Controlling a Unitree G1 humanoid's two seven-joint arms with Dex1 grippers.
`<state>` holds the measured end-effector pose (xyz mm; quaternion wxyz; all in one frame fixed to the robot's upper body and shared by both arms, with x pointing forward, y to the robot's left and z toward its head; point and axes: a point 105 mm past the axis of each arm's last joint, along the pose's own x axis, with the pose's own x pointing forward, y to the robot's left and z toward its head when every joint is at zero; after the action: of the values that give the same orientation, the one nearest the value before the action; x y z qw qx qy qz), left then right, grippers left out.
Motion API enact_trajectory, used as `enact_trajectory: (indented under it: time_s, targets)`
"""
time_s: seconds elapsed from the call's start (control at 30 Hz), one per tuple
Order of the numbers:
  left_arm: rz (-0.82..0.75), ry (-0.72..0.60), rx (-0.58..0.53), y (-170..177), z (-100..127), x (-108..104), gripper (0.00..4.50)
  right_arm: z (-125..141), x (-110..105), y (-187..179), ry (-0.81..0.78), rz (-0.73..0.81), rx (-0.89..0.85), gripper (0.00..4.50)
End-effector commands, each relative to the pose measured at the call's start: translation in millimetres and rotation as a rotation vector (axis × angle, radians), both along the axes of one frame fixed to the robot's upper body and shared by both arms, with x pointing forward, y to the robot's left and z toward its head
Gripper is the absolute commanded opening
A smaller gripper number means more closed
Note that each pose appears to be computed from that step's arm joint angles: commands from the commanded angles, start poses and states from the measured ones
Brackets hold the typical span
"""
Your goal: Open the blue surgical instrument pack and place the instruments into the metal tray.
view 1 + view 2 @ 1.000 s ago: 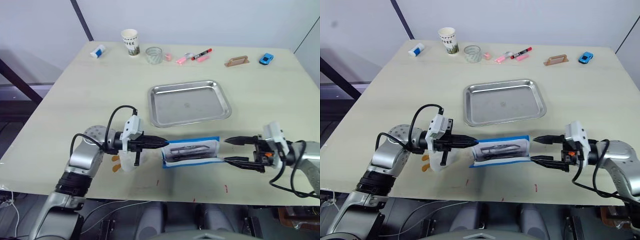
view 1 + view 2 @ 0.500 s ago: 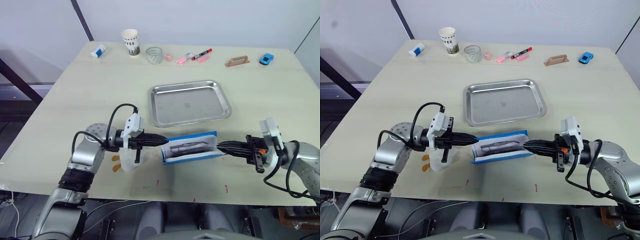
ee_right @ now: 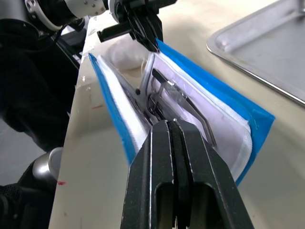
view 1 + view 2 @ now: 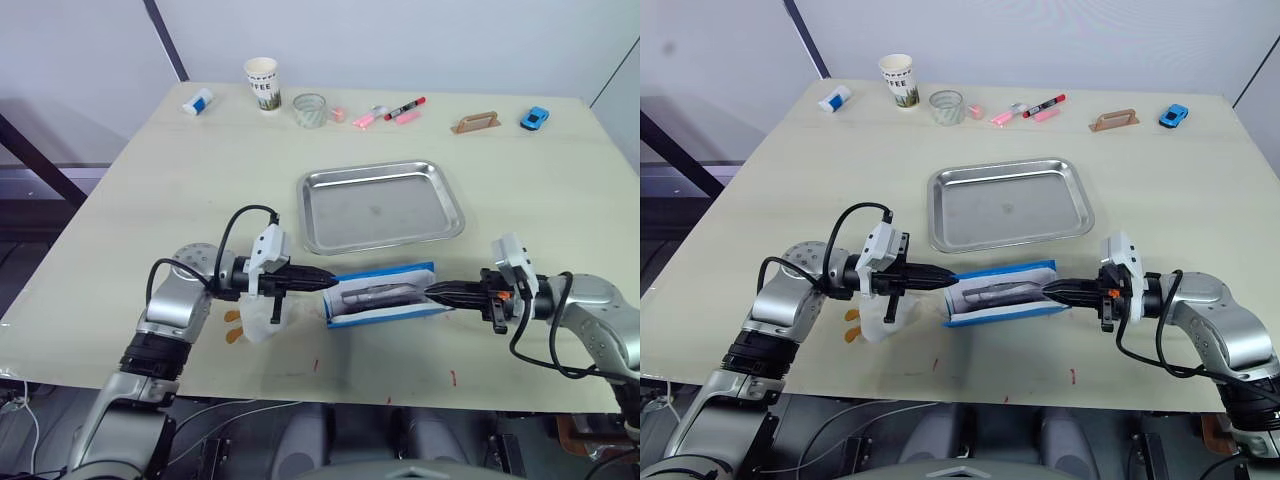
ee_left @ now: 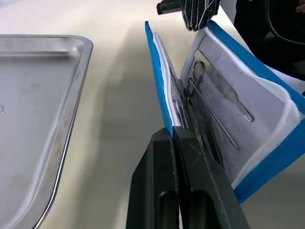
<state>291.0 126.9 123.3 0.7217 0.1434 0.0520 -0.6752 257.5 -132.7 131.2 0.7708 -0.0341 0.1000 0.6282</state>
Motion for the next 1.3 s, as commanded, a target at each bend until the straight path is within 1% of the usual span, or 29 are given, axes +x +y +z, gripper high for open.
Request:
enact_trajectory:
  time_s: [0.03,0.2,0.4,0.53,0.67,0.93,1.17,1.23,1.3]
  targets:
    - [-0.027,-0.016,0.008,-3,2,0,0.0,7,1,2,-0.03,0.031,0.003,0.06]
    - [-0.03,-0.017,0.008,-4,1,0,0.0,0,2,3,-0.021,0.055,-0.044,0.06]
    - [-0.023,-0.019,0.011,-4,0,3,0.0,-14,-7,3,0.008,0.122,-0.122,0.06]
    - [0.011,-0.02,0.03,-2,-2,10,0.0,-20,-20,7,0.022,0.165,-0.136,0.06]
    - [0.071,-0.043,0.086,-1,-11,25,0.0,-33,-30,7,0.027,0.184,-0.177,0.06]
    - [0.08,-0.124,0.179,-8,-27,39,0.0,-58,-42,4,0.04,0.156,-0.246,0.06]
    - [0.084,-0.119,0.182,-8,-32,40,0.0,-73,-43,2,0.052,0.128,-0.289,0.06]
    - [0.085,-0.112,0.173,-7,-31,39,0.6,-74,-42,3,0.054,0.129,-0.288,0.0]
    - [0.088,-0.113,0.161,-5,-29,38,1.41,-74,-42,3,0.054,0.13,-0.287,0.0]
